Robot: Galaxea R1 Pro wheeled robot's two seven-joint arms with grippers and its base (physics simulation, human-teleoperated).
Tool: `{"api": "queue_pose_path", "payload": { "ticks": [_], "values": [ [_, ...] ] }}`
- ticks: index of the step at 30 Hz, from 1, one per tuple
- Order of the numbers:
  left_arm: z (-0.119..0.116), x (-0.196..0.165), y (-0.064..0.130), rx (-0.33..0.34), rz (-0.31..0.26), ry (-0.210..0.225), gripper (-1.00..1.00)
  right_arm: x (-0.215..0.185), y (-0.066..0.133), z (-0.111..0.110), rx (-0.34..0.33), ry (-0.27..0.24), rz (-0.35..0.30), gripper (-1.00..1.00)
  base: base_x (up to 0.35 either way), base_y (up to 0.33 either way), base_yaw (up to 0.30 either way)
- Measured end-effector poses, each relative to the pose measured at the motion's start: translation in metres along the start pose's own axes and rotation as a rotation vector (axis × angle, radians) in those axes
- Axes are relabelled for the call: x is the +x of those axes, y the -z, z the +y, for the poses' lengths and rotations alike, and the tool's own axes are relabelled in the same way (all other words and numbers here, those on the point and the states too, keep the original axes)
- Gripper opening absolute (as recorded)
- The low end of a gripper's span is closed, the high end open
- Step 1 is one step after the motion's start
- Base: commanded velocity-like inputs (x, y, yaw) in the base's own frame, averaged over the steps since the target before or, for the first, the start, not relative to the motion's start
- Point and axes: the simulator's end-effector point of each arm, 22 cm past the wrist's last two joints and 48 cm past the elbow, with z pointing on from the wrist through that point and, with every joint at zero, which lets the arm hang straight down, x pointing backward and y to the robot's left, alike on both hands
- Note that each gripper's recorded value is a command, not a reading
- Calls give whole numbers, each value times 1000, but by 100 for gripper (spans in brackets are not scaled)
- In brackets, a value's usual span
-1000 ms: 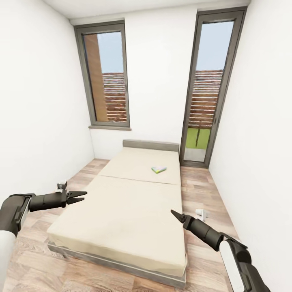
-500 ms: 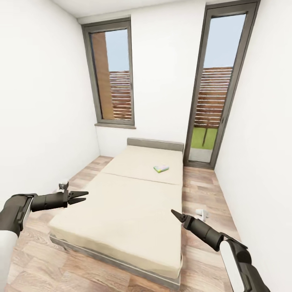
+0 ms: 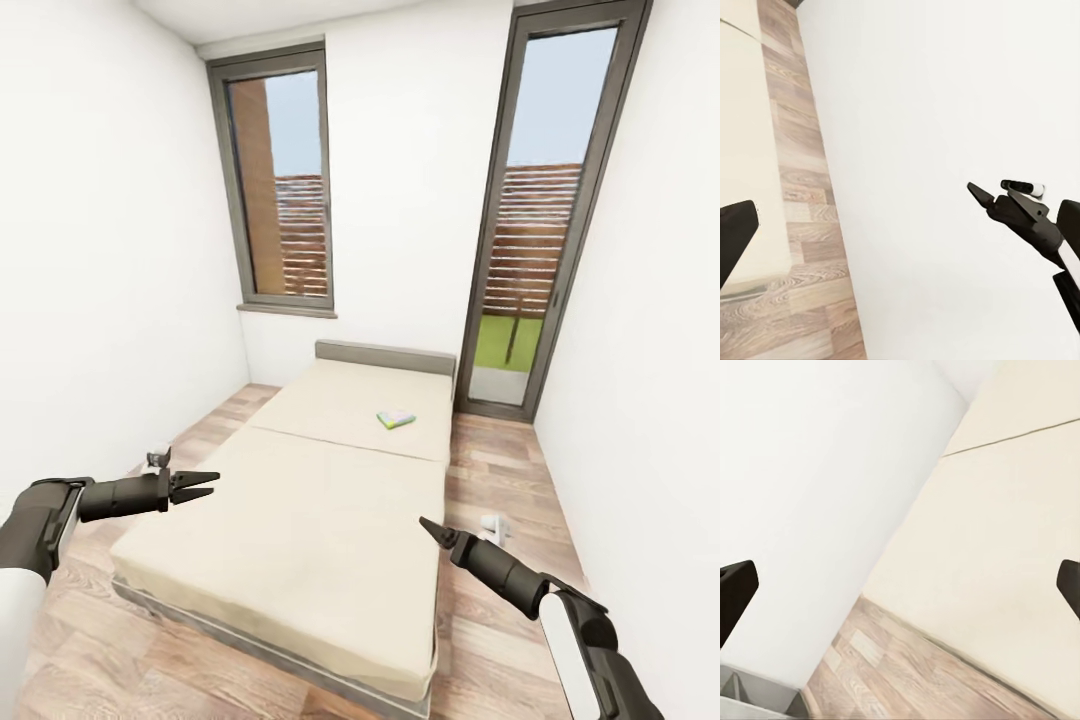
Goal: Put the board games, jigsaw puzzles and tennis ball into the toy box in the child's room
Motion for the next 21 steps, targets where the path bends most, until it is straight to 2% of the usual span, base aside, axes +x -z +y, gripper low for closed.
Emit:
{"api": "queue_pose_path", "payload": {
  "ticks": [7, 16, 21],
  "values": [
    [-1, 1, -2, 4, 1, 1, 100, 0, 1, -1, 2, 2, 0, 100, 5, -6, 281],
    [-2, 1, -5, 9, 2, 2, 100, -10, 1, -2, 2, 33, -41, 100, 0, -1, 291],
    [-3, 2, -7, 12, 4, 2, 100, -10, 1, -2, 3, 37, -45, 100, 0, -93, 291]
  ]
}}
